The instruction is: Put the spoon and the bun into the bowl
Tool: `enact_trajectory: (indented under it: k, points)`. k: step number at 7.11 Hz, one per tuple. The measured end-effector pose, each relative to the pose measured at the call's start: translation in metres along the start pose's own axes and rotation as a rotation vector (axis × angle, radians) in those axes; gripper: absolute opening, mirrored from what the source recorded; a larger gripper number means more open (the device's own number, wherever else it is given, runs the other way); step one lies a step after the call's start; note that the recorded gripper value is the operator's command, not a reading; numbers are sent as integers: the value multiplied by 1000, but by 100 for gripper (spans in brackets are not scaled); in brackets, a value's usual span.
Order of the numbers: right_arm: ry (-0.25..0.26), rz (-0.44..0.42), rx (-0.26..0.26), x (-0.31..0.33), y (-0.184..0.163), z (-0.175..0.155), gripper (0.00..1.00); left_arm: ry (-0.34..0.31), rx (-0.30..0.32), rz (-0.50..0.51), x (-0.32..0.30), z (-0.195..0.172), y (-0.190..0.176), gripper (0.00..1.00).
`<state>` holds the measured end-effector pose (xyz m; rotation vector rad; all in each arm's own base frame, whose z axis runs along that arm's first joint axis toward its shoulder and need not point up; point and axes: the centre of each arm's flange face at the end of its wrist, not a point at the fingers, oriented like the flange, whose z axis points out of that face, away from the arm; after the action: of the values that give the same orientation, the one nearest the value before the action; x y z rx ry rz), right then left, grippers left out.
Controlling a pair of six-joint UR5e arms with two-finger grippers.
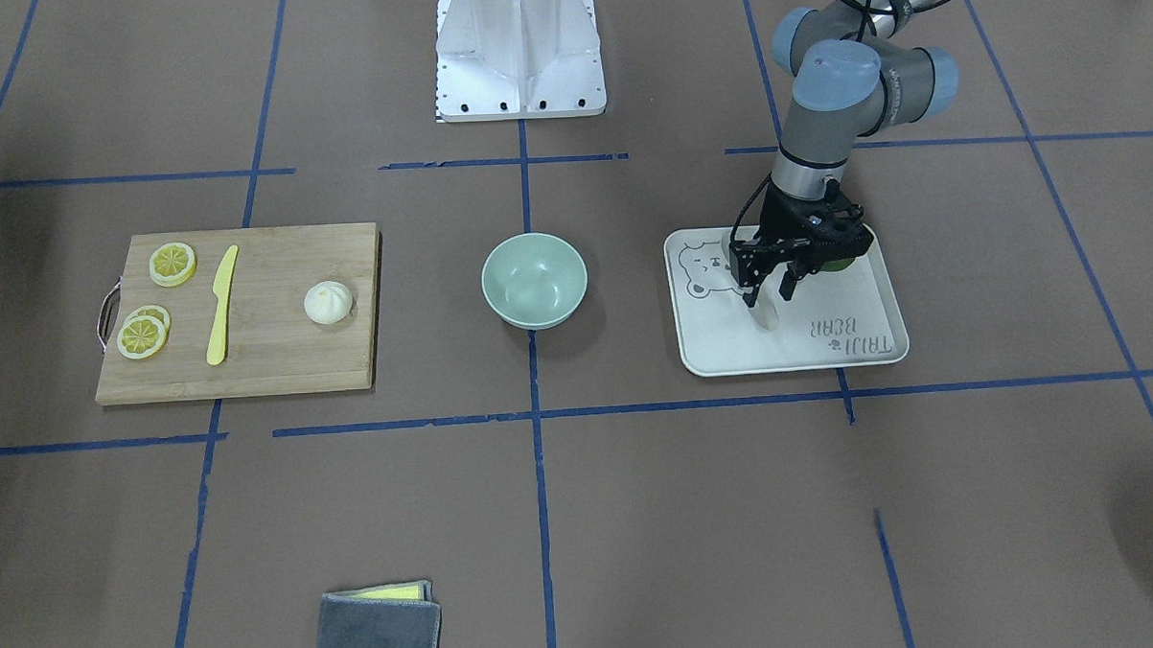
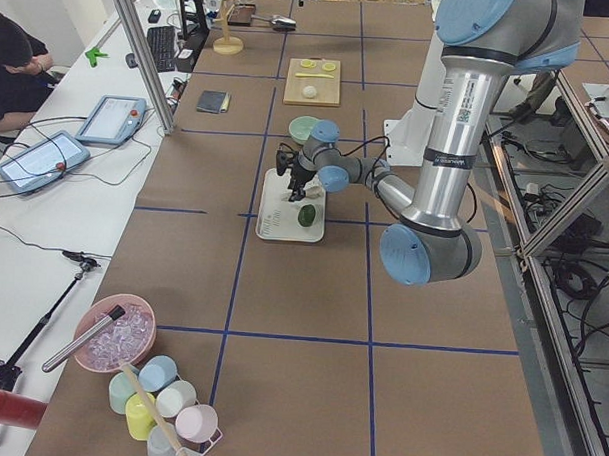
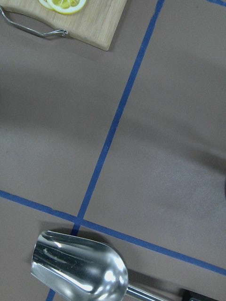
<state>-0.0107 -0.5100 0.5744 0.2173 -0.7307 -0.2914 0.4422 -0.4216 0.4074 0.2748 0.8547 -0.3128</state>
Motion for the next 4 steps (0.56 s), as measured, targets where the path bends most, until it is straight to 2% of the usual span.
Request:
enact_trajectory:
  k: [2, 3, 4]
  points:
    - [1, 1, -1, 1, 0, 1, 100, -2, 7, 1, 3, 2, 0, 9]
    - [1, 3, -1, 1, 0, 0, 100, -3, 9, 1, 3, 3, -1, 0]
    - [1, 3, 0, 1, 0, 0, 100, -3, 11, 2, 3, 3, -1, 0]
